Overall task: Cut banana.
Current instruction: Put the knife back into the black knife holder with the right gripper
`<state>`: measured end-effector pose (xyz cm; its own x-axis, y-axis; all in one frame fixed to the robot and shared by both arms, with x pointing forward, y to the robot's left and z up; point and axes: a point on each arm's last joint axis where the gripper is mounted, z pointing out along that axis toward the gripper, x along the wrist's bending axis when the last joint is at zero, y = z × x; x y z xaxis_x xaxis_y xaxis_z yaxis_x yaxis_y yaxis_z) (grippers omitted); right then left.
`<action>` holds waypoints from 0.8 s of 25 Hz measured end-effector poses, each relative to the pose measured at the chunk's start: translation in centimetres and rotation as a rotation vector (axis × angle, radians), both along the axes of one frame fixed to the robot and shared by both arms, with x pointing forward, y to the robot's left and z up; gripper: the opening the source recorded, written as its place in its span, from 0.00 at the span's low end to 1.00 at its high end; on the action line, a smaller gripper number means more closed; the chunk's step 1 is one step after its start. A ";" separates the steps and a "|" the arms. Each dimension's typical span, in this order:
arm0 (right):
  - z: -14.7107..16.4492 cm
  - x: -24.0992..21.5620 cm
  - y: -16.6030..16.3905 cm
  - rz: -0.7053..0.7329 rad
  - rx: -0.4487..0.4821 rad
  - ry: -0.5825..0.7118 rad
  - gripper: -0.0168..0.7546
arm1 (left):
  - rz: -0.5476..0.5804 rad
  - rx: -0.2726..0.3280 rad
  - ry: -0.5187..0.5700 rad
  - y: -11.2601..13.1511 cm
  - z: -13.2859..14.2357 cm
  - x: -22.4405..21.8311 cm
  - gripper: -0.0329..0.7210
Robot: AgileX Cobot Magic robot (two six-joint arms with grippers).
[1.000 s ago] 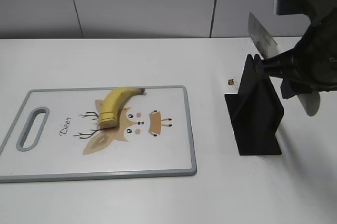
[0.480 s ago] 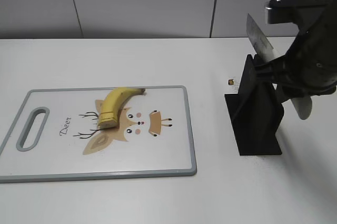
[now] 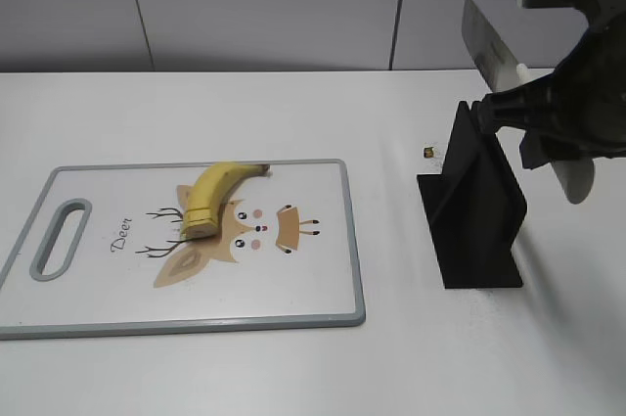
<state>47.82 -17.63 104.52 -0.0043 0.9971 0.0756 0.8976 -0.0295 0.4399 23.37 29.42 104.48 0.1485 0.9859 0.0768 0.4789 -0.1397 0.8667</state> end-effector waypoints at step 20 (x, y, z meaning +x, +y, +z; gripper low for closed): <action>-4.9 1.5 1.4 -0.009 -0.047 0.189 0.26 | 0.000 0.000 0.000 0.0 0.0 0.0 0.75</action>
<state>49.32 -16.25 99.67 0.0144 0.9995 0.0275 0.9642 -0.0212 0.2644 23.37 29.42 104.48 0.1485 0.9859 0.0768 0.4789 -0.1397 0.8667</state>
